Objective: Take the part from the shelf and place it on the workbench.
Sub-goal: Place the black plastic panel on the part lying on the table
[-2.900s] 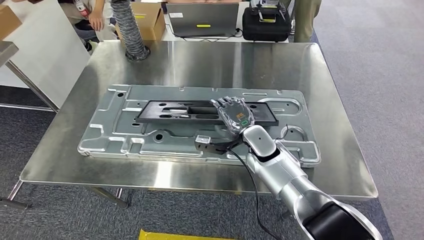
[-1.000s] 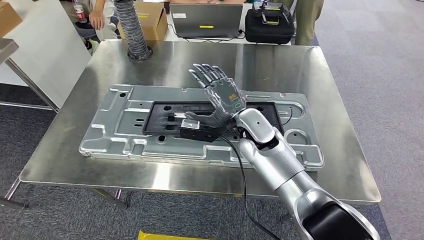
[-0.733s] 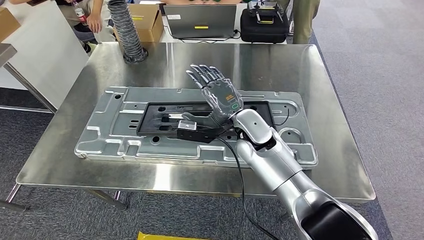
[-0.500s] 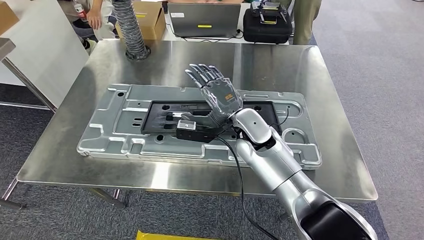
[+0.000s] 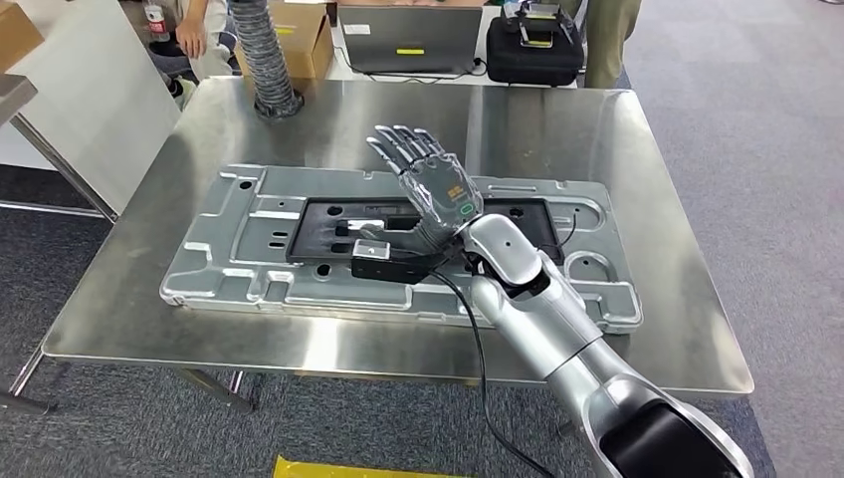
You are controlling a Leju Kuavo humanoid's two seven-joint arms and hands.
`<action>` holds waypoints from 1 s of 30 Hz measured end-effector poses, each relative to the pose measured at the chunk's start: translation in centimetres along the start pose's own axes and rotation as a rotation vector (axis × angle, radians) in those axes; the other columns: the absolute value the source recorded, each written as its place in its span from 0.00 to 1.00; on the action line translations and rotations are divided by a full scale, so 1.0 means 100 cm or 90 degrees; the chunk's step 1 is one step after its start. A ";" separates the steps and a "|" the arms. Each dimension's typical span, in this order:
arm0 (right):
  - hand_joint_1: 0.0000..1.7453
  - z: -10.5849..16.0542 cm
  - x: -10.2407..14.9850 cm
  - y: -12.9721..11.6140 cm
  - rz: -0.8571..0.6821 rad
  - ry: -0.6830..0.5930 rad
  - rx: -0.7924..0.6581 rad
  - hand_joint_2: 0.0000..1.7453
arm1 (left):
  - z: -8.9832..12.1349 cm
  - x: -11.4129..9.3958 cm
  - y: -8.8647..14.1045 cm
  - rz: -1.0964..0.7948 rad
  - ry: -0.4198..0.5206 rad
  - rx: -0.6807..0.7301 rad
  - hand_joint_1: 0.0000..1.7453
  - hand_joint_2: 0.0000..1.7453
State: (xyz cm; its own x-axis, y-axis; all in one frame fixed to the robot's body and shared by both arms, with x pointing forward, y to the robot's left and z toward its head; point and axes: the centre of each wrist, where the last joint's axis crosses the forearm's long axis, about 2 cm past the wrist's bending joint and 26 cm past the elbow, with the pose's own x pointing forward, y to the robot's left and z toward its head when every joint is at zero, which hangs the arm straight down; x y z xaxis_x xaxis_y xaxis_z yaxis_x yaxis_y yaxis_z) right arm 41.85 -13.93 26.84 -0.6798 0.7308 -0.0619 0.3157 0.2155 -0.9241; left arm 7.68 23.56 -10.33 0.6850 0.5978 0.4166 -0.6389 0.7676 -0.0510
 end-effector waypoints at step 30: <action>0.00 0.003 -0.005 0.000 0.011 0.018 0.003 0.00 | -0.001 0.005 -0.004 -0.004 0.002 -0.004 0.00 0.00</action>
State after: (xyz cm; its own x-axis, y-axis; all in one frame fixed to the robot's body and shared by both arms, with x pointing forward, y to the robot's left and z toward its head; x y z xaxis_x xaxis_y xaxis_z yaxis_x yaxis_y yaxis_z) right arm 41.97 -14.51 26.72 -0.6551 0.7526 -0.0667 0.3242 0.2003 -0.9246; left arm 8.33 23.64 -10.22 0.6898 0.5944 0.4134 -0.6332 0.7722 -0.0537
